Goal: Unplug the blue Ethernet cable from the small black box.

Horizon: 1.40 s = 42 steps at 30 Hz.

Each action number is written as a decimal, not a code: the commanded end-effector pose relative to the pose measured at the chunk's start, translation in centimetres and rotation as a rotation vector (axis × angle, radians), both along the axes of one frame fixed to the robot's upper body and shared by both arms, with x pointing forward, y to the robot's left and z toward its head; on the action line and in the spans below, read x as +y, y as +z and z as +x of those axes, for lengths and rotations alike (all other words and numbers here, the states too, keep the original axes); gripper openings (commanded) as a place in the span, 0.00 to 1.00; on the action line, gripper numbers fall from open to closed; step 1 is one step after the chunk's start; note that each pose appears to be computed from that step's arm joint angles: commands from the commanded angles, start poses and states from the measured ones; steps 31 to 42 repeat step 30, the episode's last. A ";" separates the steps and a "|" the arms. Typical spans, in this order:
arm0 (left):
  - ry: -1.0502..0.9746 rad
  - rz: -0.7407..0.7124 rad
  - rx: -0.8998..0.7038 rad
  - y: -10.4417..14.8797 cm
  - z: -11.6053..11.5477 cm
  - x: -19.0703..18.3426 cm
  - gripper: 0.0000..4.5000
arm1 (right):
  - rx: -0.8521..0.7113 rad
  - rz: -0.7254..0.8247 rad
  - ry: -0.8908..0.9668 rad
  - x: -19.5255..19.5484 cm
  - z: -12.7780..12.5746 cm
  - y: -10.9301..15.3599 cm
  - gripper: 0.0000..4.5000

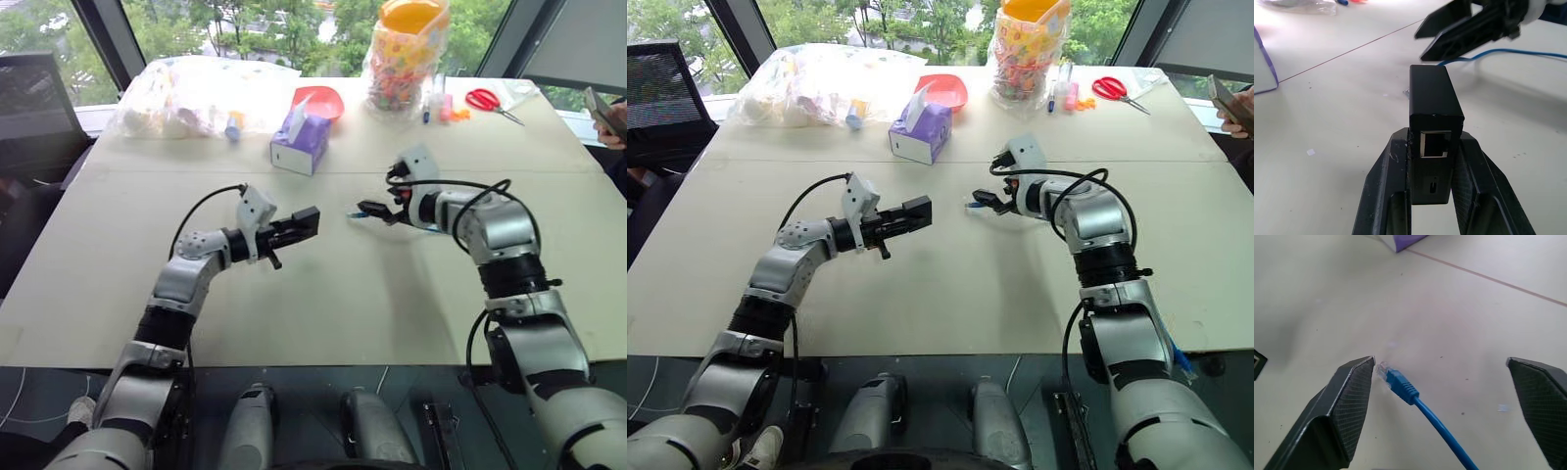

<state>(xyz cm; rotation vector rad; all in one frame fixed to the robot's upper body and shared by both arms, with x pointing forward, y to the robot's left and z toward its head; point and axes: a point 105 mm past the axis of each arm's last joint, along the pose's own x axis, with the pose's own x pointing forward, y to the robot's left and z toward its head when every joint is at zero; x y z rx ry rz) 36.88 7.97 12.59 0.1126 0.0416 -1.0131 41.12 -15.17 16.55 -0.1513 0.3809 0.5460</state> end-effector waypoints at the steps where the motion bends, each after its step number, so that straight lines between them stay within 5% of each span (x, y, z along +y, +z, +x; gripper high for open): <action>1: 0.058 -0.038 -0.060 0.6 1.1 -0.5 0.11 | -0.084 0.011 0.019 -0.9 -1.8 3.1 0.99; 8: 0.090 0.019 -0.125 -1.5 1.7 -0.2 0.11 | -0.030 -0.049 0.144 0.4 -7.1 1.6 0.99; 17: 0.101 -0.003 -0.097 -0.9 1.7 2.3 0.96 | 0.011 -0.067 0.167 0.1 -9.7 1.5 1.00; 18: 0.100 -0.020 -0.071 -0.6 1.6 2.9 0.99 | 0.016 -0.076 0.167 -0.2 -10.1 1.5 1.00; 30: -0.079 -0.066 0.064 3.8 -2.6 4.6 0.99 | 0.026 -0.095 0.182 -1.8 -12.5 1.8 1.00; 42: -0.079 -0.066 0.064 3.8 -2.6 4.6 0.99 | 0.026 -0.095 0.182 -1.8 -12.5 1.8 1.00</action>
